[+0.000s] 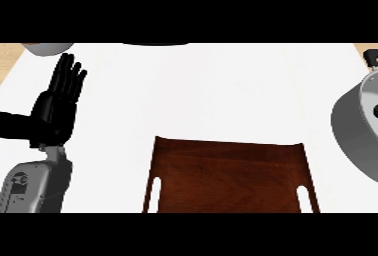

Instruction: Pick the eggplant from the tray and place it in the pot

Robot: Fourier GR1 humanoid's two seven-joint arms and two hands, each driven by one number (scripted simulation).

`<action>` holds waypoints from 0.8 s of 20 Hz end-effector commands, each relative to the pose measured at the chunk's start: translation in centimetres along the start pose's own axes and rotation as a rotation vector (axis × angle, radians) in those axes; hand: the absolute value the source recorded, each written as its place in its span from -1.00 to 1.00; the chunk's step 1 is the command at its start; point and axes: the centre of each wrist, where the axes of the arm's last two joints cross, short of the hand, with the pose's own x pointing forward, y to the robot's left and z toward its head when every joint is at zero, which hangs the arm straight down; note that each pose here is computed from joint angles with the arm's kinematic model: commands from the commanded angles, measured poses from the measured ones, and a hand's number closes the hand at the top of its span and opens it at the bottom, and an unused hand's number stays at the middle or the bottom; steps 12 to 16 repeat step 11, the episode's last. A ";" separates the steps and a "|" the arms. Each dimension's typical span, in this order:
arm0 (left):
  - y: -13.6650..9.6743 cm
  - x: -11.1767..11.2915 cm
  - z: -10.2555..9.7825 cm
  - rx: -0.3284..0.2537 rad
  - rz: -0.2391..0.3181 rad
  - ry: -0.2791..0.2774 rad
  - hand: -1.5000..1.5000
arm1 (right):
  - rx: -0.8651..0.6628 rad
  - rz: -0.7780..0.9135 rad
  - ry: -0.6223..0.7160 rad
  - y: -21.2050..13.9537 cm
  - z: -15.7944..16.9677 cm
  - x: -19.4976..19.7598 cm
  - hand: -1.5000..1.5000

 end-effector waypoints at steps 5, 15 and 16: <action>0.6 0.0 -0.1 0.010 0.001 0.001 0.00 | 0.007 -0.066 -0.076 -3.7 2.0 1.4 -1.00; 1.5 -0.3 0.3 0.007 0.000 -0.019 0.00 | -0.010 -0.064 -0.063 -4.9 3.3 1.4 -1.00; 1.5 -0.3 0.3 0.007 0.000 -0.019 0.00 | -0.010 -0.064 -0.063 -4.9 3.3 1.4 -1.00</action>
